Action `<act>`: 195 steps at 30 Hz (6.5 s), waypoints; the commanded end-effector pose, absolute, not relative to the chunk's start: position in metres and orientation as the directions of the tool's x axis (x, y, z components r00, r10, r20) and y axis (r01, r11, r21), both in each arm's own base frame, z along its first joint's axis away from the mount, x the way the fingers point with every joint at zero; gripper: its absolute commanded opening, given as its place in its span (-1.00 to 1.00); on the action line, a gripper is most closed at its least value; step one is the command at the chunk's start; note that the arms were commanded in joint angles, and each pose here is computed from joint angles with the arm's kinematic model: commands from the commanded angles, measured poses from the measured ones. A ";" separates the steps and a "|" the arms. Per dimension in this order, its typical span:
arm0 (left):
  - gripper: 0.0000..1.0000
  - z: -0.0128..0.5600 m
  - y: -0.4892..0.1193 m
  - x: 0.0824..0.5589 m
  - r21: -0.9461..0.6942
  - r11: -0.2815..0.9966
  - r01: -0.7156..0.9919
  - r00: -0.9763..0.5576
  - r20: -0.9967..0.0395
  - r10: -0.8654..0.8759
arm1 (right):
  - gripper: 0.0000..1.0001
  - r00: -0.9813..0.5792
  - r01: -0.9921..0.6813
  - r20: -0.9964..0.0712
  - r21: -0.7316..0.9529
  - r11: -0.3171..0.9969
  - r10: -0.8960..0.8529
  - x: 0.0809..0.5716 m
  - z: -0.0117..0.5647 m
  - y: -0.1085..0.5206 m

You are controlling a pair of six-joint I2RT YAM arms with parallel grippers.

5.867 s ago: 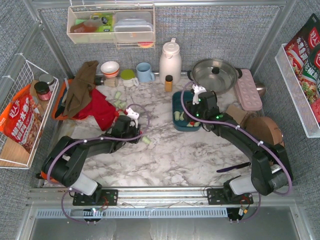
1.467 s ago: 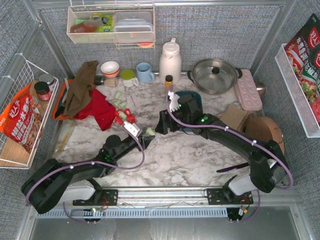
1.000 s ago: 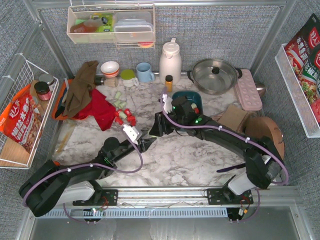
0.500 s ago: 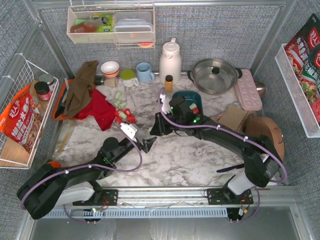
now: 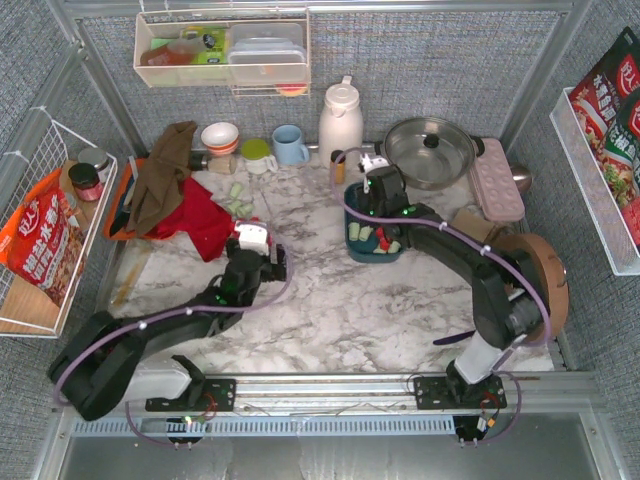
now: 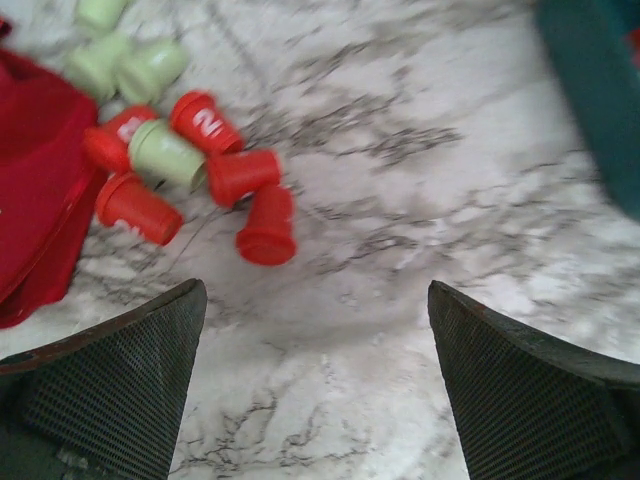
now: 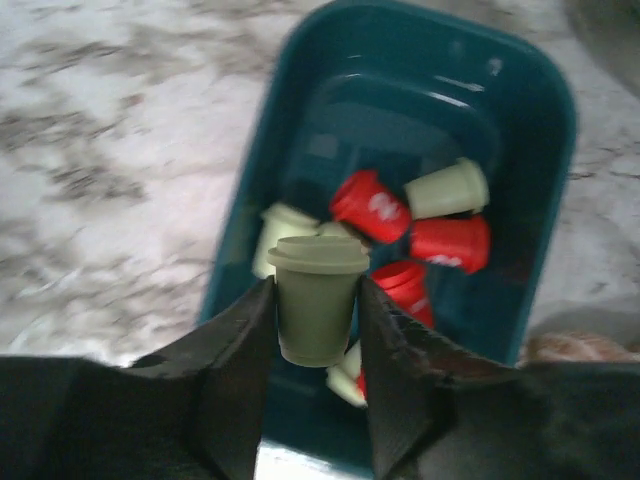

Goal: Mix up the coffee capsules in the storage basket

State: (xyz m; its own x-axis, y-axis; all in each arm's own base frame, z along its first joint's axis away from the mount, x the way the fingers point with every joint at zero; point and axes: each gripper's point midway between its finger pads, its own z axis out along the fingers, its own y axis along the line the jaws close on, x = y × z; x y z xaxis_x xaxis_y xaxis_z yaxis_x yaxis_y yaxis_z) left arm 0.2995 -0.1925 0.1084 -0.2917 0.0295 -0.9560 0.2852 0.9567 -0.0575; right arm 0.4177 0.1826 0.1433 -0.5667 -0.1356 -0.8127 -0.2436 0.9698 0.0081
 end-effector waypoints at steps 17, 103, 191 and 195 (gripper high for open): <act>0.75 0.029 -0.160 0.364 -0.021 0.999 0.025 -0.593 -0.805 -0.002 | 0.62 -0.592 -0.222 -0.804 0.097 0.970 -0.055 0.417 0.141 0.153; 0.98 0.181 -0.279 0.271 -0.053 0.645 0.763 0.015 -0.995 -0.099 | -0.59 -0.591 -0.423 -0.804 0.372 0.826 0.059 0.354 0.179 0.256; -0.18 0.186 -0.333 0.232 0.252 0.399 0.882 0.318 -0.942 -0.110 | 0.06 -0.606 -0.733 -0.728 0.353 0.582 -0.321 0.272 0.173 0.289; -0.08 0.186 -0.333 0.232 0.245 0.402 0.882 0.312 -0.943 -0.111 | -0.26 -0.614 -0.728 -0.721 0.360 0.584 -0.320 0.272 0.170 0.291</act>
